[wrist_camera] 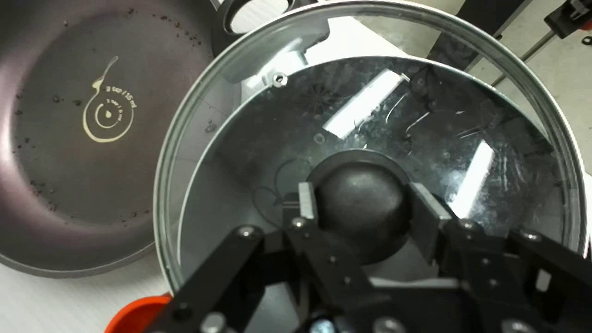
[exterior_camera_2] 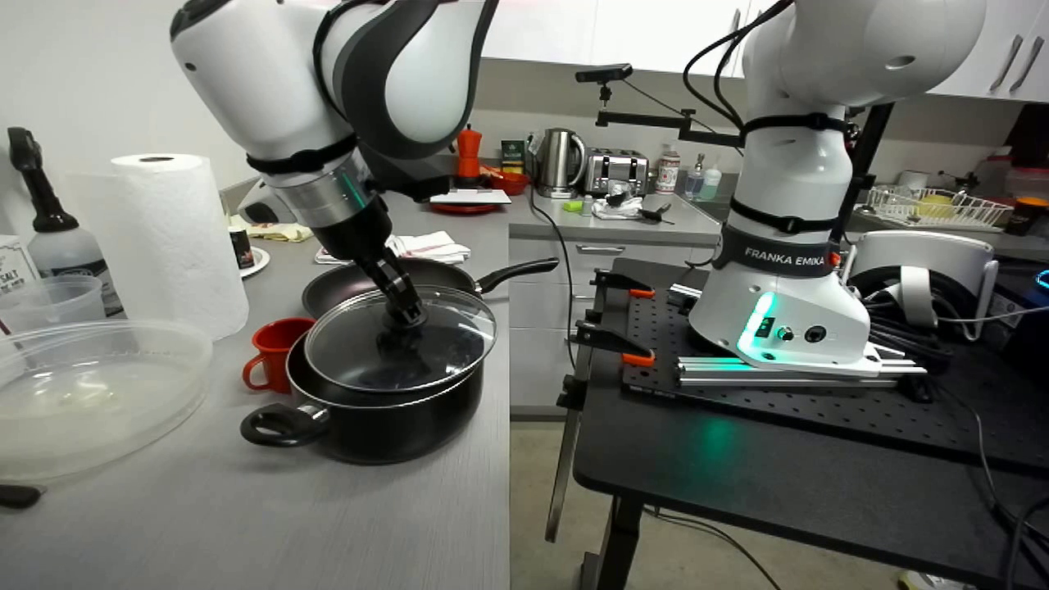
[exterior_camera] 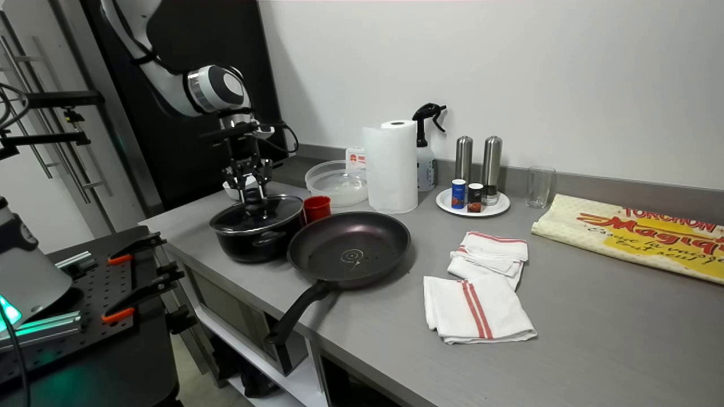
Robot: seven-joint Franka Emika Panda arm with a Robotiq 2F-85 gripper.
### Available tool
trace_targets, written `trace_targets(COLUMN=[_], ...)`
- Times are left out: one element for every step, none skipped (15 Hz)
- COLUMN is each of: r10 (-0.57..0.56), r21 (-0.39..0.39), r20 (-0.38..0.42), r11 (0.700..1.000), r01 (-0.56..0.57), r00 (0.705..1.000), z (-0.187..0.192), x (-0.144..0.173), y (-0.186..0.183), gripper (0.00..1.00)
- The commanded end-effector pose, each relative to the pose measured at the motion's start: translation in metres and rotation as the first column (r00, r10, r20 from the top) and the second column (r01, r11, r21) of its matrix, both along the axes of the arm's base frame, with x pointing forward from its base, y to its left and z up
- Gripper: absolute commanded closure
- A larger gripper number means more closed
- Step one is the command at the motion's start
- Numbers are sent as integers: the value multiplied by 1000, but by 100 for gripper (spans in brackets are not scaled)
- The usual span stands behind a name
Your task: Put the lid on the pot
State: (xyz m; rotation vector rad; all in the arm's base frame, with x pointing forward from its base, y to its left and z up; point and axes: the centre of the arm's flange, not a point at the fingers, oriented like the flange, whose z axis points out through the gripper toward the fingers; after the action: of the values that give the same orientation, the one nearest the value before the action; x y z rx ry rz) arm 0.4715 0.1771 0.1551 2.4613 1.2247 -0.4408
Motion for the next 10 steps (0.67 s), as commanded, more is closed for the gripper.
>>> trace_targets(r10=[12, 15, 18, 19, 20, 22, 21, 22, 20, 17], r21=[13, 13, 14, 14, 16, 19, 21, 23, 25, 27], r20=[7, 9, 10, 11, 13, 16, 18, 24, 26, 27], r11=[1000, 1000, 1000, 1000, 1000, 1000, 1000, 999, 999, 999], r01=[-13, -15, -18, -19, -20, -22, -22, -22, -21, -18], r00=[1000, 1000, 1000, 1000, 1000, 1000, 1000, 999, 999, 999], z=[7, 8, 8, 8, 8, 8, 9, 10, 11, 12], x=[2, 3, 3, 4, 5, 6, 8, 9, 11, 14], y=[-1, 0, 1, 2, 2, 3, 4, 4, 5, 5], gripper=[75, 75, 75, 75, 75, 75, 75, 75, 75, 75])
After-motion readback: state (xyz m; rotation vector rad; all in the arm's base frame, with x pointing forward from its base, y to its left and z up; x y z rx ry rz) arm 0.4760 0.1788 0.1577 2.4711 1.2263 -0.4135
